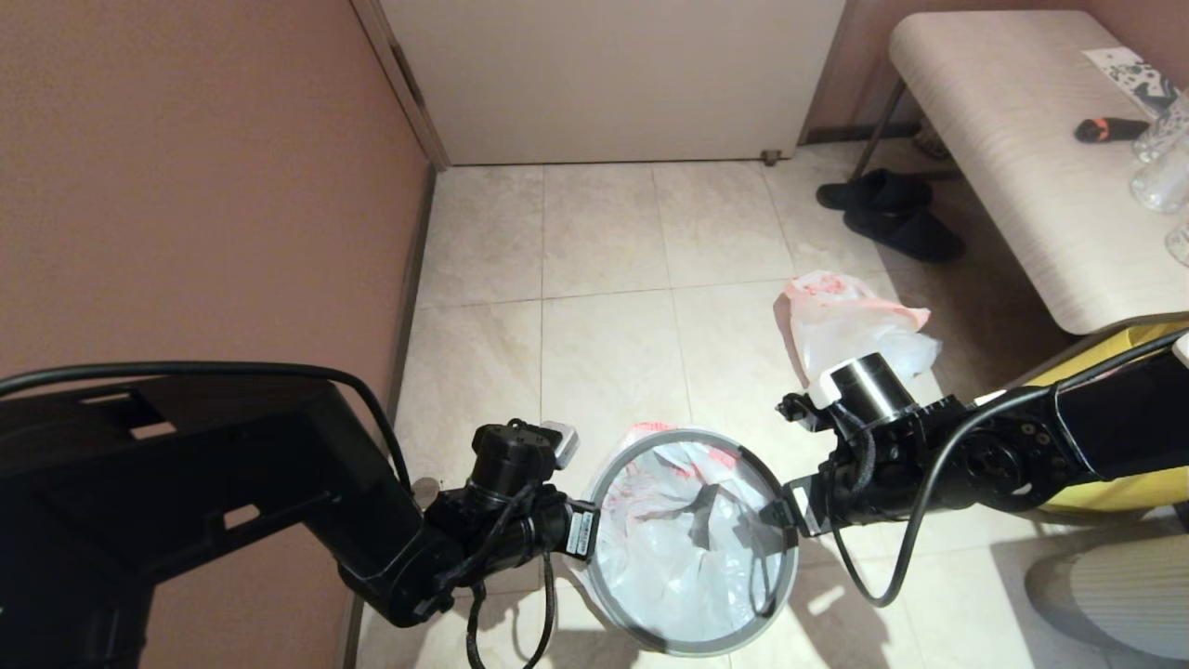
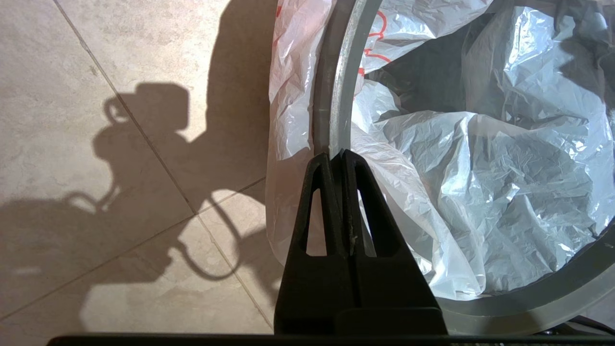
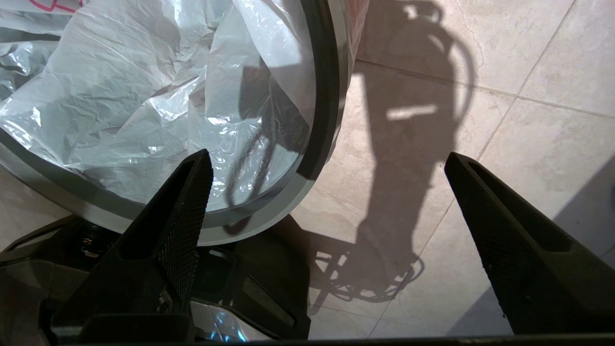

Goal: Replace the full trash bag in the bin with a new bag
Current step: Place the trash can ring on the trash can

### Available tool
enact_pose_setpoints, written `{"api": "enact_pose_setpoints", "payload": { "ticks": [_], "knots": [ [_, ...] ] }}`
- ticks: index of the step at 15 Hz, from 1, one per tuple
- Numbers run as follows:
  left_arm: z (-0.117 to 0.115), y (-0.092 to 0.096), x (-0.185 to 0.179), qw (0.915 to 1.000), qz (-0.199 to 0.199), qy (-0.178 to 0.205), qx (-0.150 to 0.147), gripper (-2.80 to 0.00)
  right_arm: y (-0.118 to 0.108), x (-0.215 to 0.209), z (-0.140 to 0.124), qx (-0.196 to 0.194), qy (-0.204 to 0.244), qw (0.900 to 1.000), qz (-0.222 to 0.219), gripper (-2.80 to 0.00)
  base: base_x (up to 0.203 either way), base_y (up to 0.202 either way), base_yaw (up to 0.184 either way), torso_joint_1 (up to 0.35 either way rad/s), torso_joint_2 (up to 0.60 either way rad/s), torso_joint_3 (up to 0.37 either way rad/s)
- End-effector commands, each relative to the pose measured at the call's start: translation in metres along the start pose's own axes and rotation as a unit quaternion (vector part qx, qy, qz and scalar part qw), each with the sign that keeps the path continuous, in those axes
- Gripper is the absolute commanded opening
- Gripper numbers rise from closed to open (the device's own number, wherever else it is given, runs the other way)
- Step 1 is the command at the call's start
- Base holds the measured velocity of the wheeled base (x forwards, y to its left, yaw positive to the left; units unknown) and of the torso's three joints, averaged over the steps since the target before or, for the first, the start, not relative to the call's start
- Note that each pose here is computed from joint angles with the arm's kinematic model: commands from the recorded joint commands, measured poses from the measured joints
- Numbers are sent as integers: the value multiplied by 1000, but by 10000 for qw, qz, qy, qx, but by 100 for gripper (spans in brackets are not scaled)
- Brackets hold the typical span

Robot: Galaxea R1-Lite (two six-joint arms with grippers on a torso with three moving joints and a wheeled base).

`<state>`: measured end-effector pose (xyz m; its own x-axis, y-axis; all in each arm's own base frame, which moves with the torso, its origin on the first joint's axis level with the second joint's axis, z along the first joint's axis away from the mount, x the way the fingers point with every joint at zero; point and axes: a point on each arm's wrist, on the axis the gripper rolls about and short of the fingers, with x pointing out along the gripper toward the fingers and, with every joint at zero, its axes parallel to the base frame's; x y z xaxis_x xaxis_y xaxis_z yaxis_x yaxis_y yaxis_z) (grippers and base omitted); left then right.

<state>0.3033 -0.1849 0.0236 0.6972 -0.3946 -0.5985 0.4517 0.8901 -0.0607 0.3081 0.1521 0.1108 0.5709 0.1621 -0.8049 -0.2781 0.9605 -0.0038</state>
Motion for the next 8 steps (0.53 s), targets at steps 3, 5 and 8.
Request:
{"api": "enact_pose_setpoints", "payload": {
  "ticks": [3,5,8],
  "knots": [
    [0,-1,0,10000,-5,-20,6,-280,-3,-10,2,39,-115,9999,6,-280,0,0,0,0,0,0],
    [0,-2,-1,10000,-17,-18,8,-280,-1,-2,0,20,-14,10000,-6,-280,0,0,0,0,0,0],
    [0,-2,-4,10000,-20,-21,10,-280,1,12,-3,-11,150,9999,72,-280,0,0,0,0,0,0]
  ]
}}
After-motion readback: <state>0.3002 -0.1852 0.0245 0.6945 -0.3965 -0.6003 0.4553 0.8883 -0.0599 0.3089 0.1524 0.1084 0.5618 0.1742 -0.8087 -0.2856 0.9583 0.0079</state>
